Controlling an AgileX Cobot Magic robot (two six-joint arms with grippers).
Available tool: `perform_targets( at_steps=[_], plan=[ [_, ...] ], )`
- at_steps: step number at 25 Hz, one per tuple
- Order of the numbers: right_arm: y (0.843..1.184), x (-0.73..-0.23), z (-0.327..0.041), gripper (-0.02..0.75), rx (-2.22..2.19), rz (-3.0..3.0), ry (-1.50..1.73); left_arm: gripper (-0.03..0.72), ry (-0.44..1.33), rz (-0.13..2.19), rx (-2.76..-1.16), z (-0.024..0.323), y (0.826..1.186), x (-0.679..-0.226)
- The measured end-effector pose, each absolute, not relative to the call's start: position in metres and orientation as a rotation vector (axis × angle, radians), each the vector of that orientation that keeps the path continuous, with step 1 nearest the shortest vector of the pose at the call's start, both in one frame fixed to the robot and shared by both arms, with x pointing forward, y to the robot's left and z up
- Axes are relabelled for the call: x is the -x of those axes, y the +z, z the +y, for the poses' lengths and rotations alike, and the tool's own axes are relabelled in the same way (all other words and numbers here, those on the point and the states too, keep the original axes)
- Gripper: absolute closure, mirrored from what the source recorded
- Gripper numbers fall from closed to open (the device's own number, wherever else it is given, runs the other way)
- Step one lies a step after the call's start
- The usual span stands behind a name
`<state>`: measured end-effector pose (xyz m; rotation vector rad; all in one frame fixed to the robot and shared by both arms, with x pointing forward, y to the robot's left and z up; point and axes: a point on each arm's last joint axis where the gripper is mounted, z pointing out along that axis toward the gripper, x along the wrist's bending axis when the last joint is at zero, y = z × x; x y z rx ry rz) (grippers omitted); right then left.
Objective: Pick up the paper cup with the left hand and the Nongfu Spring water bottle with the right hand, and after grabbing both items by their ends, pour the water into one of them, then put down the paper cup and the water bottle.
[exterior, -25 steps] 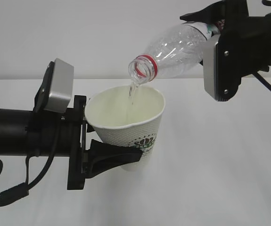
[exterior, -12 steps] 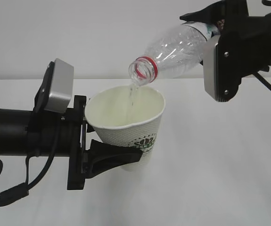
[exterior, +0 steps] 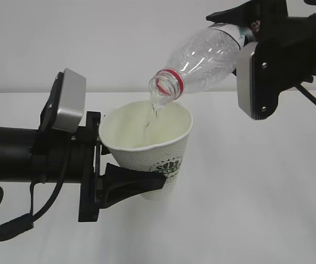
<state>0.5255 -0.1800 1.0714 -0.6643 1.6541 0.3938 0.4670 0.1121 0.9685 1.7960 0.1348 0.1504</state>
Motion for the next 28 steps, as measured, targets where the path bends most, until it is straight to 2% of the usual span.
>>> perform_targets(
  at_steps=[28],
  plan=[
    [1.0719, -0.5253, -0.1795, 0.279, 0.669, 1.647, 0.397, 0.187, 0.141, 0.112, -1.818, 0.1122, 0.9667, -0.4653]
  ],
)
